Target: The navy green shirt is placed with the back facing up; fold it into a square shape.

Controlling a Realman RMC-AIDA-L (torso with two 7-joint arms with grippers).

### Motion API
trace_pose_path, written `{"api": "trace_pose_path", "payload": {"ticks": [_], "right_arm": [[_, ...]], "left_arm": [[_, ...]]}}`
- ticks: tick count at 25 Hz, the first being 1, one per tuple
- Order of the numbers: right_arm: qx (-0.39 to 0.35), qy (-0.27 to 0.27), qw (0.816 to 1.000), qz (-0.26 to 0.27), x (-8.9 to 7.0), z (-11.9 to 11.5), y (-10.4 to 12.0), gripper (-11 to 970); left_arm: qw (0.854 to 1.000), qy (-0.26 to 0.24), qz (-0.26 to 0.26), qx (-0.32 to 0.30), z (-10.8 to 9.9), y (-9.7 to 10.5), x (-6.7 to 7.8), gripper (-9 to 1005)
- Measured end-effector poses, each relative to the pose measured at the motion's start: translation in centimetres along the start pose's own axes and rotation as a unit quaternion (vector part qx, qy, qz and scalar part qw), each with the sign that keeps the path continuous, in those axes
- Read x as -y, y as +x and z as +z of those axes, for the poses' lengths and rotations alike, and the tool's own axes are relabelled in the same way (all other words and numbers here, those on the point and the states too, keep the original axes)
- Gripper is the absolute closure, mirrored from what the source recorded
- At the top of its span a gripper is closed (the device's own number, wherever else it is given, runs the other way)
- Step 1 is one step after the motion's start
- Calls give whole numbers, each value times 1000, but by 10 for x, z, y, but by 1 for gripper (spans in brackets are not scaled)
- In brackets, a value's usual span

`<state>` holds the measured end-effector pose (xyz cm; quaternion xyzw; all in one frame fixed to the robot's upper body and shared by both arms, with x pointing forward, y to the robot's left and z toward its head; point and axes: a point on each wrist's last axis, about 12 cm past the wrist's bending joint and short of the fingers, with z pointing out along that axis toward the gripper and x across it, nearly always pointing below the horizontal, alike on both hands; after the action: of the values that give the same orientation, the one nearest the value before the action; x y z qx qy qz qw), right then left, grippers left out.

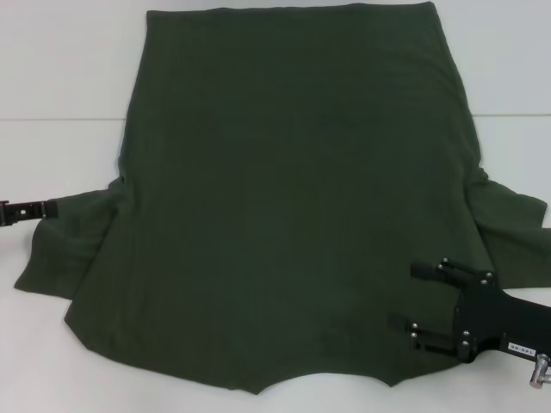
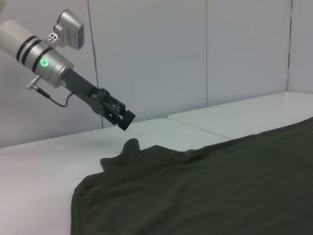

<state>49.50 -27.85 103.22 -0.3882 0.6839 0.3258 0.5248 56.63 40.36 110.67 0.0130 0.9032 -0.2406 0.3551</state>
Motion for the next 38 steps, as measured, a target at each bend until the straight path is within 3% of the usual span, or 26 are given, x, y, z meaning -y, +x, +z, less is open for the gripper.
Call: {"api": "trace_pose_path", "payload": {"ticks": [30,38], "right_arm": [[-2,0,1000,-2,3,5,-2,103],[0,0,1000,1,1,3,-1,103]], "left_arm": [[999,2,25,-26,27,21,8,120],[997,5,69,-45,36,22,18,130]]}}
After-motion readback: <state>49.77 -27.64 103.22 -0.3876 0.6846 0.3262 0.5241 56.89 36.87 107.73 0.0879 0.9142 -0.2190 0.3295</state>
